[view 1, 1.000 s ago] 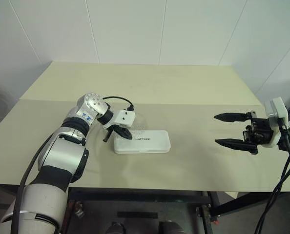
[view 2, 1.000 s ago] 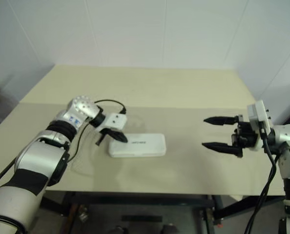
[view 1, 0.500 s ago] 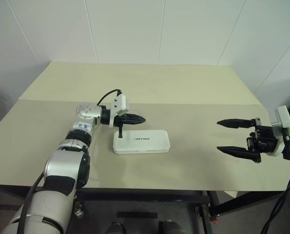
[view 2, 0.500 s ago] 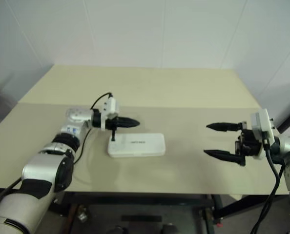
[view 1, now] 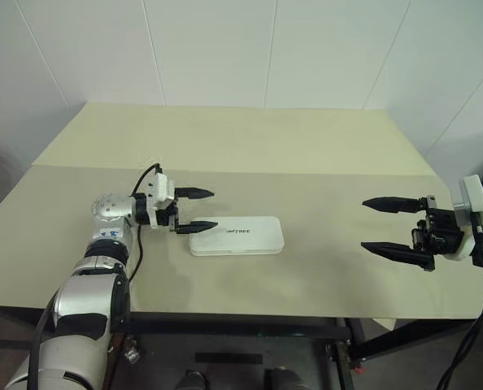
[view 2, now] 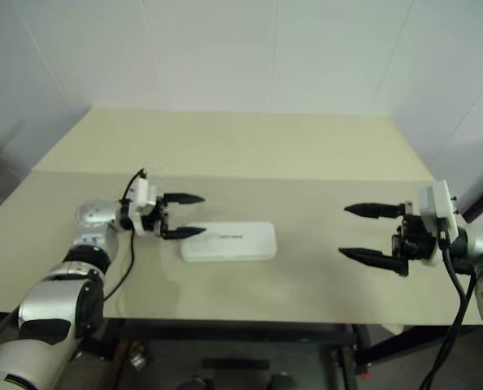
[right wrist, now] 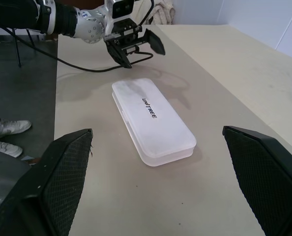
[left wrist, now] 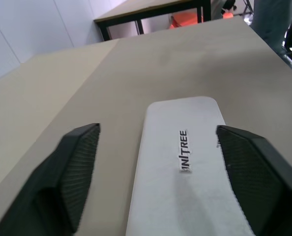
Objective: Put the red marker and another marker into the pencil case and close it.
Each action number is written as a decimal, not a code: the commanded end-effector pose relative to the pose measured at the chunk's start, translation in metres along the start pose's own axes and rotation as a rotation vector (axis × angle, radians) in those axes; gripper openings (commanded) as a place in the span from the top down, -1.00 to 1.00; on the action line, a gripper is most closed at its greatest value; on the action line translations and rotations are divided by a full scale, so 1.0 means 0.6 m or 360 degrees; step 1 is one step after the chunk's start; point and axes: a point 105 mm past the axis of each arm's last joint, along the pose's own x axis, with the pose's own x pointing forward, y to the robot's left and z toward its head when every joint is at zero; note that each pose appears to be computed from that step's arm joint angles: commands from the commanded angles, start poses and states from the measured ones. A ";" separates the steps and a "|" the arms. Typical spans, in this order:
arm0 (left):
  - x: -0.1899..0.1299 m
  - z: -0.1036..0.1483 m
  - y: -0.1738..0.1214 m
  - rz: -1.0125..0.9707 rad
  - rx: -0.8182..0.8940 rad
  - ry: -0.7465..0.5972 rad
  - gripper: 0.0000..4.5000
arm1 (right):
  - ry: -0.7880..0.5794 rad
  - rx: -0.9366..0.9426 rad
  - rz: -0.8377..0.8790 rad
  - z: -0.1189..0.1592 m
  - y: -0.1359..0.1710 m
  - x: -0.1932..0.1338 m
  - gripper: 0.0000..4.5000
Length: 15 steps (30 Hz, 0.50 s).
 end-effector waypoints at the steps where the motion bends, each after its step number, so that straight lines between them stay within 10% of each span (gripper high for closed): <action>1: -0.002 0.028 0.015 0.0033 0.0041 -0.0099 -0.99 | -0.0001 -0.0053 -0.0024 0.019 0.000 -0.015 -1.00; 15: 0.027 0.042 0.026 0.0111 0.0018 -0.0236 -0.99 | -0.0047 -0.0042 -0.0169 0.035 0.051 -0.014 -1.00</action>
